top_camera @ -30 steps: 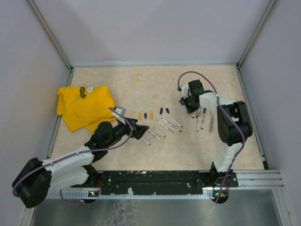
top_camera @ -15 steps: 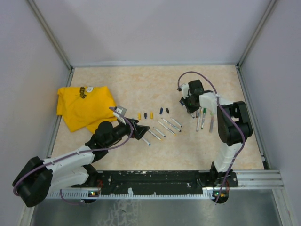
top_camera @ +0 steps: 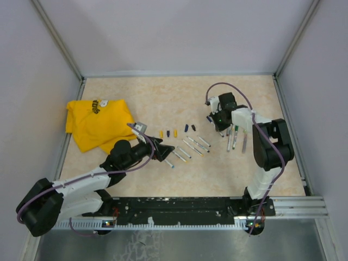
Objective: Open the pen caps
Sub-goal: Pick up the pen from the center of the board.
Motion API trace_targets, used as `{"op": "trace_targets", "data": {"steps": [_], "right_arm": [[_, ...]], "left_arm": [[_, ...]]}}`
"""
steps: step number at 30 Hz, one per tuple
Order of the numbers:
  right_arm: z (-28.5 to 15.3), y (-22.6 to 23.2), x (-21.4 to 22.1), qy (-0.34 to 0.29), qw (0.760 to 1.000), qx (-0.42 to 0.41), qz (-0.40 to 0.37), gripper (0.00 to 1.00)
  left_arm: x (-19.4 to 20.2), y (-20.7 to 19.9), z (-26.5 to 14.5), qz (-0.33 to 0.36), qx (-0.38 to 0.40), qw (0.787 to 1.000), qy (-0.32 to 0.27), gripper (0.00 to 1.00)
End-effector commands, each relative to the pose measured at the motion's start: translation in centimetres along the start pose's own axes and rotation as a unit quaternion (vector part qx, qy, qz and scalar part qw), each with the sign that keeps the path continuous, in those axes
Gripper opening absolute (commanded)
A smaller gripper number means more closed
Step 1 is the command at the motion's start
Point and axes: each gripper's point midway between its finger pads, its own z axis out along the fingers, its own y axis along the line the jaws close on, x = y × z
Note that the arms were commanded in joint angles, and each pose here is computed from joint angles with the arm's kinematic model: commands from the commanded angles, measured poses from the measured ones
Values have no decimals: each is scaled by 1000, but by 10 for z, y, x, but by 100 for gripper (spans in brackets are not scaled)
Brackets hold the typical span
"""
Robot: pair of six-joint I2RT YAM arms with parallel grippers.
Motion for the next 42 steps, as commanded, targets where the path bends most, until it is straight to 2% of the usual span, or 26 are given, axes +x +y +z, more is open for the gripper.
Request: {"op": "trace_targets", "data": {"steps": [1, 25, 42], "right_arm": [[-25, 4, -32, -67, 998, -2, -4, 0], [-55, 22, -53, -130, 991, -43, -2, 0], [-74, 49, -62, -163, 978, -127, 0, 0]], "left_arm": [[-9, -8, 2, -3, 22, 1000, -17, 99], [-7, -8, 1, -20, 33, 999, -16, 98], [-8, -12, 5, -39, 53, 998, -18, 98]]}}
